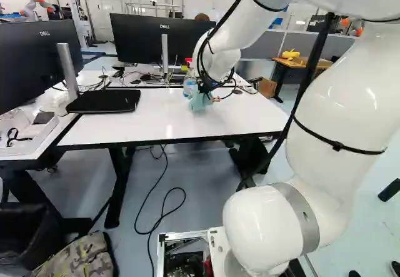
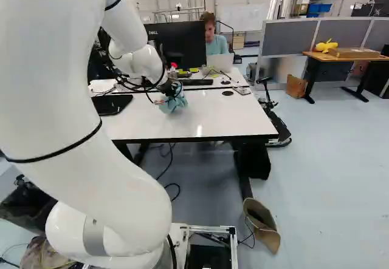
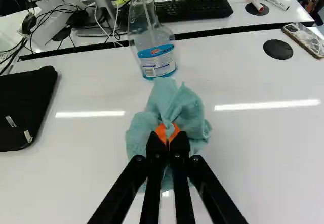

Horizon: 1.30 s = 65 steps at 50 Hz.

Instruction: Clean the table with the green towel

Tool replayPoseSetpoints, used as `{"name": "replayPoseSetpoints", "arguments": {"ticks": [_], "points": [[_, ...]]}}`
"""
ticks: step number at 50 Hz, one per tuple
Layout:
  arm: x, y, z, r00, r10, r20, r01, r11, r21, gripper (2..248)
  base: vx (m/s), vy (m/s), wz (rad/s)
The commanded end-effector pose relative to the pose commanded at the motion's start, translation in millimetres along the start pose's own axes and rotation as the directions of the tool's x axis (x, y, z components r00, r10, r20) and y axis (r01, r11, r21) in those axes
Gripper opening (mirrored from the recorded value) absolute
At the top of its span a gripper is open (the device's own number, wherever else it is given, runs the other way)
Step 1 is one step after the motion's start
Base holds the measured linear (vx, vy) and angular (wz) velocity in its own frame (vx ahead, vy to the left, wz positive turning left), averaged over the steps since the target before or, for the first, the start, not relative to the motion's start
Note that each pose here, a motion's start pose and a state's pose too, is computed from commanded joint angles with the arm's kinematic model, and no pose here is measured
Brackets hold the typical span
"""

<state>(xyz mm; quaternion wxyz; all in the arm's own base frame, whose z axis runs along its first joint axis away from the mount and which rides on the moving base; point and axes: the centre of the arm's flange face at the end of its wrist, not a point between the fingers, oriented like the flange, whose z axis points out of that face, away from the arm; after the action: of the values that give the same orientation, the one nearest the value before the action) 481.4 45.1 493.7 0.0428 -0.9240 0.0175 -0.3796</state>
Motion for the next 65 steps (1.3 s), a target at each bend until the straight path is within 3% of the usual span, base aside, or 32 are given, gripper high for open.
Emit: {"name": "replayPoseSetpoints", "arguments": {"ticks": [15,65], "points": [[-14.1,14.4,-15,1.000,0.019,-0.002,-0.019,1.000,-0.019,26,0.000,0.000,0.000],[-9.1,92.8,-20,0.990,0.138,-0.026,-0.140,0.981,-0.136,26,0.000,0.000,0.000]]}}
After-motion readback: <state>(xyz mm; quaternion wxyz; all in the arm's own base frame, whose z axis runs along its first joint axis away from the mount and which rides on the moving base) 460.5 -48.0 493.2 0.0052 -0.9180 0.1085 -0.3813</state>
